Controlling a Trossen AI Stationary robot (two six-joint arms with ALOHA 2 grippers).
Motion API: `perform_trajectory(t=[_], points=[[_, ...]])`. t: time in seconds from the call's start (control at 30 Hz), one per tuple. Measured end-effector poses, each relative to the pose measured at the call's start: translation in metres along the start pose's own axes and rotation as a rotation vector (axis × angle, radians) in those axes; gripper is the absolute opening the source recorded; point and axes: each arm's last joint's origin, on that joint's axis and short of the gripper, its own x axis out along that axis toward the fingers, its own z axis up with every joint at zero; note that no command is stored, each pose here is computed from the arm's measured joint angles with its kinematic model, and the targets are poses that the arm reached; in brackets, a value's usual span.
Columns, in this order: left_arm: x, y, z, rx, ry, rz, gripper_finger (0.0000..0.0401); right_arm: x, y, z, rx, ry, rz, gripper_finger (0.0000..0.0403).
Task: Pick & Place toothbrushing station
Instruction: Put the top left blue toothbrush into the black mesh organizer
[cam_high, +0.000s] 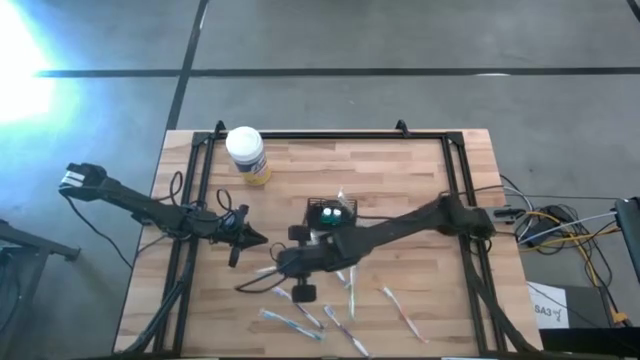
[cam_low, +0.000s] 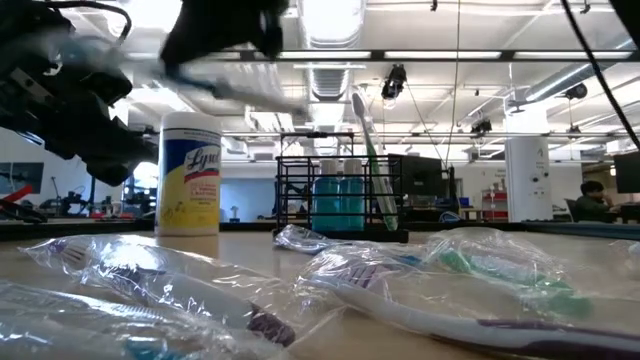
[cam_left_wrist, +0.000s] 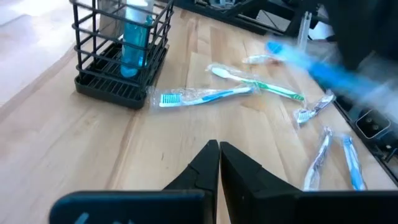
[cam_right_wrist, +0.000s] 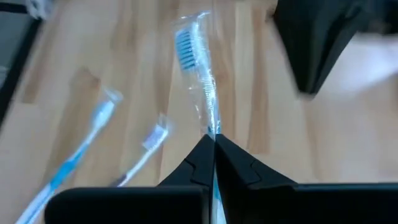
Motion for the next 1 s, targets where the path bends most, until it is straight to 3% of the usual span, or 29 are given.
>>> perform_trajectory(t=[0.23, 0.4, 0.57, 0.73, 0.87, 1.0], points=[[0.000, -0.001, 0.001, 0.018, -0.012, -0.006, 0.0019, -0.083, 0.004, 0.022, -0.108, -0.283, 0.037, 0.0007], [0.000, 0.000, 0.000, 0.032, -0.010, -0.006, 0.0019, -0.115, -0.001, 0.000, -0.133, -0.540, 0.209, 0.0008], [0.000, -0.001, 0.001, 0.063, -0.011, -0.030, 0.0019, -0.117, -0.018, -0.045, -0.134, -0.740, 0.243, 0.0008], [-0.001, -0.007, 0.009, 0.096, -0.082, -0.130, 0.0019, -0.102, -0.029, -0.091, -0.115, -0.917, 0.249, 0.0008], [-0.002, -0.015, 0.028, 0.124, -0.212, -0.172, 0.0019, -0.093, -0.035, -0.119, -0.107, -1.049, 0.284, 0.0008], [0.000, -0.022, 0.049, 0.146, -0.291, -0.125, 0.0019, -0.082, -0.041, -0.134, -0.088, -1.079, 0.275, 0.0008]])
